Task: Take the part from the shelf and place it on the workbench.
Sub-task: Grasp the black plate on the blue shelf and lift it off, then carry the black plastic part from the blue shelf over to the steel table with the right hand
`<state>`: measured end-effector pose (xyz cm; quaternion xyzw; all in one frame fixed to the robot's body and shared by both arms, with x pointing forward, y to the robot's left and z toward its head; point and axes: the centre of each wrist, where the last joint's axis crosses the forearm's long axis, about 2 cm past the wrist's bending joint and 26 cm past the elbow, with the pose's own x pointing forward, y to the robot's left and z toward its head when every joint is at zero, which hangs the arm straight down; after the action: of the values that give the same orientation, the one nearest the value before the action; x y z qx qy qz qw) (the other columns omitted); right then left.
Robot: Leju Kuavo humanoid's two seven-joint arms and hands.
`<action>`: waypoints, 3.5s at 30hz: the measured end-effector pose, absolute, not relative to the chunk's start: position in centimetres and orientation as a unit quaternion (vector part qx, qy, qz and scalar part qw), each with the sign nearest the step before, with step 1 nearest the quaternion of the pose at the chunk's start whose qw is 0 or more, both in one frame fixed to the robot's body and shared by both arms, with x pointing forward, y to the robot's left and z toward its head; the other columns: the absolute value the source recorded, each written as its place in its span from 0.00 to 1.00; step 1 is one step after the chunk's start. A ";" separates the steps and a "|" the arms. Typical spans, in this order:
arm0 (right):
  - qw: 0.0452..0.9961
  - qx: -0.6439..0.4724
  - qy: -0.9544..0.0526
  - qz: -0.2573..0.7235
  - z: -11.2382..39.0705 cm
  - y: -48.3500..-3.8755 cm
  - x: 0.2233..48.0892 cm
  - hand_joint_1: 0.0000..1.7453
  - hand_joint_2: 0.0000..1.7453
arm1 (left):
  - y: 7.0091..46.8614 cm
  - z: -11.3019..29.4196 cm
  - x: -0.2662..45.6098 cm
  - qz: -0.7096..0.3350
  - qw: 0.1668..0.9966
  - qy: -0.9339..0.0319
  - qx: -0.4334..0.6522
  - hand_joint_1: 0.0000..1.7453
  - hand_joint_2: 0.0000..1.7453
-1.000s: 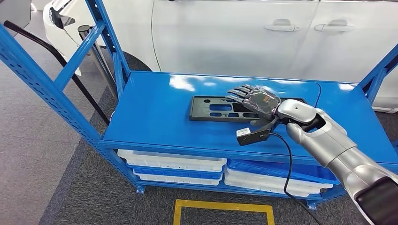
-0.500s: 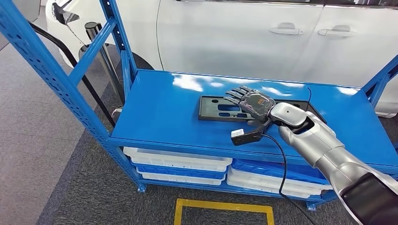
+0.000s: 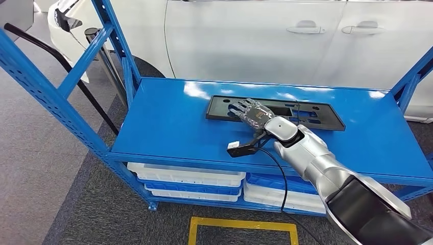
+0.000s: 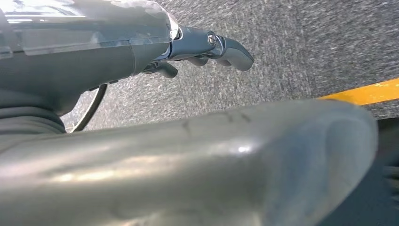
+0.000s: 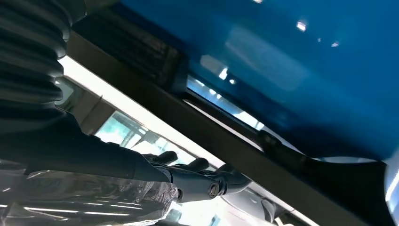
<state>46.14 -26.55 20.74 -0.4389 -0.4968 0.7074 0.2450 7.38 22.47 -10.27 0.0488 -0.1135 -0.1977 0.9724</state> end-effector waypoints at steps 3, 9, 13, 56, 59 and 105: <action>0.247 -0.436 -0.494 0.710 20.9 -25.9 46.4 0.00 1.00 | 22.5 -10.2 7.5 -0.198 0.972 -0.115 0.049 0.00 0.00; 0.256 -0.430 -0.491 0.713 21.0 -25.4 46.7 0.00 1.00 | 22.4 -10.2 7.5 -0.196 0.972 -0.116 0.049 0.00 0.00; 0.260 -0.436 -0.484 0.713 20.6 -25.2 46.7 0.24 1.00 | 22.3 -10.3 7.3 -0.200 0.972 -0.109 0.049 0.00 0.00; 0.244 -0.425 -0.580 0.651 23.8 -23.8 48.0 1.00 1.00 | 22.8 -10.3 7.2 -0.190 0.973 -0.118 0.054 0.00 0.00; 0.257 -0.356 -0.673 0.595 26.7 -23.9 48.6 0.99 1.00 | 22.8 -10.4 6.9 -0.186 0.974 -0.119 0.053 0.00 0.25; 0.246 0.264 -0.904 0.231 26.7 -26.8 31.1 1.00 1.00 | 22.1 -10.3 6.9 -0.069 0.971 -0.222 0.053 0.00 1.00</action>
<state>31.07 -26.78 26.75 0.2641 -0.9035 0.2309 0.2461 6.92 22.13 -10.27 0.0529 -0.2223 -0.0693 0.9711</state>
